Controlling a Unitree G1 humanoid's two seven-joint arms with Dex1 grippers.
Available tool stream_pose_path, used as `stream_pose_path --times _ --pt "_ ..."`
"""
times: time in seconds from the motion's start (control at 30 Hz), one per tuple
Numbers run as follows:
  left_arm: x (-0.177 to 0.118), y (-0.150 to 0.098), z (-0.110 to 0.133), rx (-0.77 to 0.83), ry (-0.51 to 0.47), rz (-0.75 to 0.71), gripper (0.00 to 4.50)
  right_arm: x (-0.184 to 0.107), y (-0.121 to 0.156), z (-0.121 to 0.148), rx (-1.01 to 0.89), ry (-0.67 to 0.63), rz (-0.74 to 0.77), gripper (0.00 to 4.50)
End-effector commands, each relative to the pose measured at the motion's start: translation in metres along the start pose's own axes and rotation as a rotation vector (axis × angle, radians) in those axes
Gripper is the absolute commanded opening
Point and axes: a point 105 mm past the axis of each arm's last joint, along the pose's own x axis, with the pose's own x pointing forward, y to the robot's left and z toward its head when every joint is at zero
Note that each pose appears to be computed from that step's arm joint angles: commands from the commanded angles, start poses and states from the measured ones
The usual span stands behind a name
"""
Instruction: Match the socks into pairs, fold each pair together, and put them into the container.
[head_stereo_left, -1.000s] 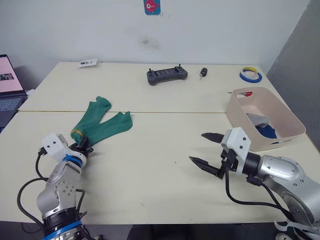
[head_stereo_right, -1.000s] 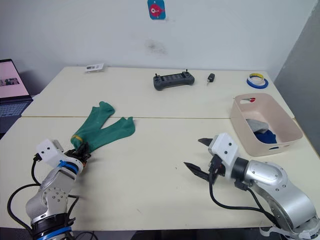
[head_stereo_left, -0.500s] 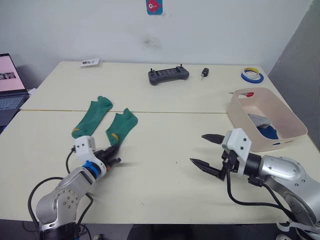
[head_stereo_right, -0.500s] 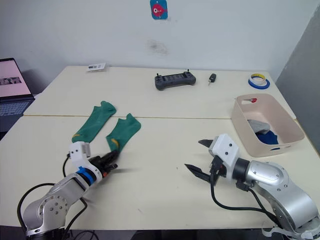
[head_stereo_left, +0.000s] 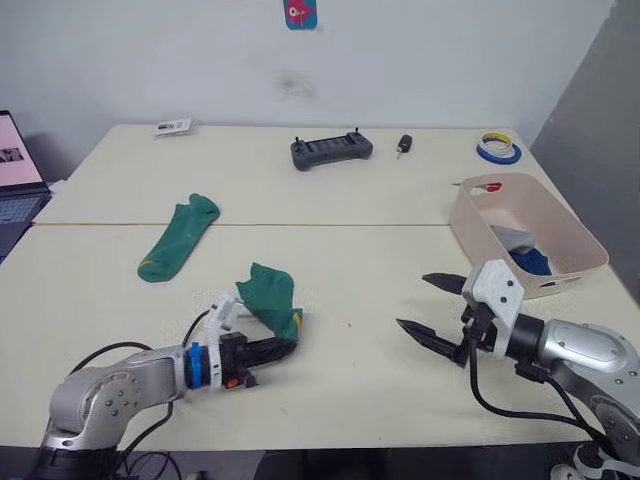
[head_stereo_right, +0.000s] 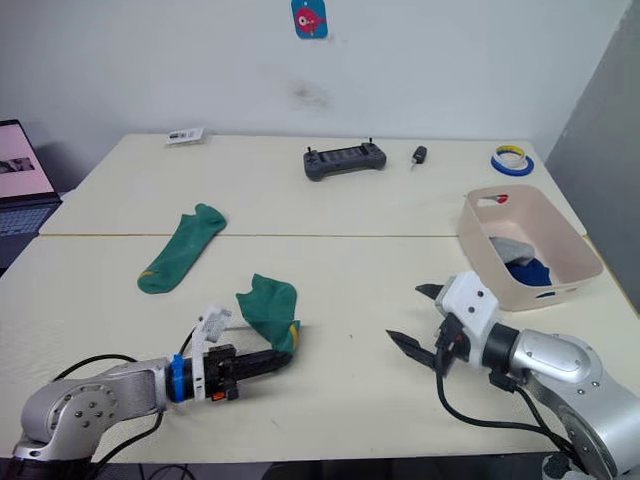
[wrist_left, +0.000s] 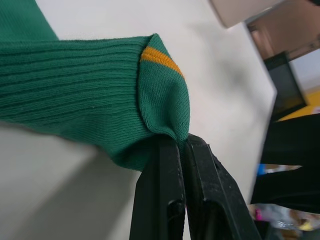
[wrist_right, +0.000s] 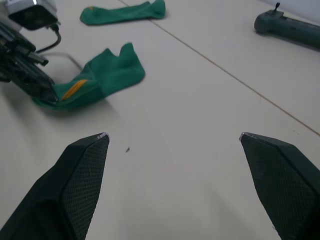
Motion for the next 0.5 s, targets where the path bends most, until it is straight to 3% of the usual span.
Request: stream_pose_path --times 0.03,0.27,0.5 --pt "-0.027 -0.011 0.007 -0.036 -0.07 -0.045 0.03 0.004 0.003 0.008 -0.007 -0.029 0.019 4.5" --pt "-0.077 0.022 0.007 -0.127 -0.26 0.199 0.03 0.025 0.009 0.009 0.006 -0.035 0.089 4.5" --pt "-0.109 0.053 0.003 -0.202 -0.421 0.398 0.03 0.079 0.018 0.014 0.099 -0.05 0.129 4.5"
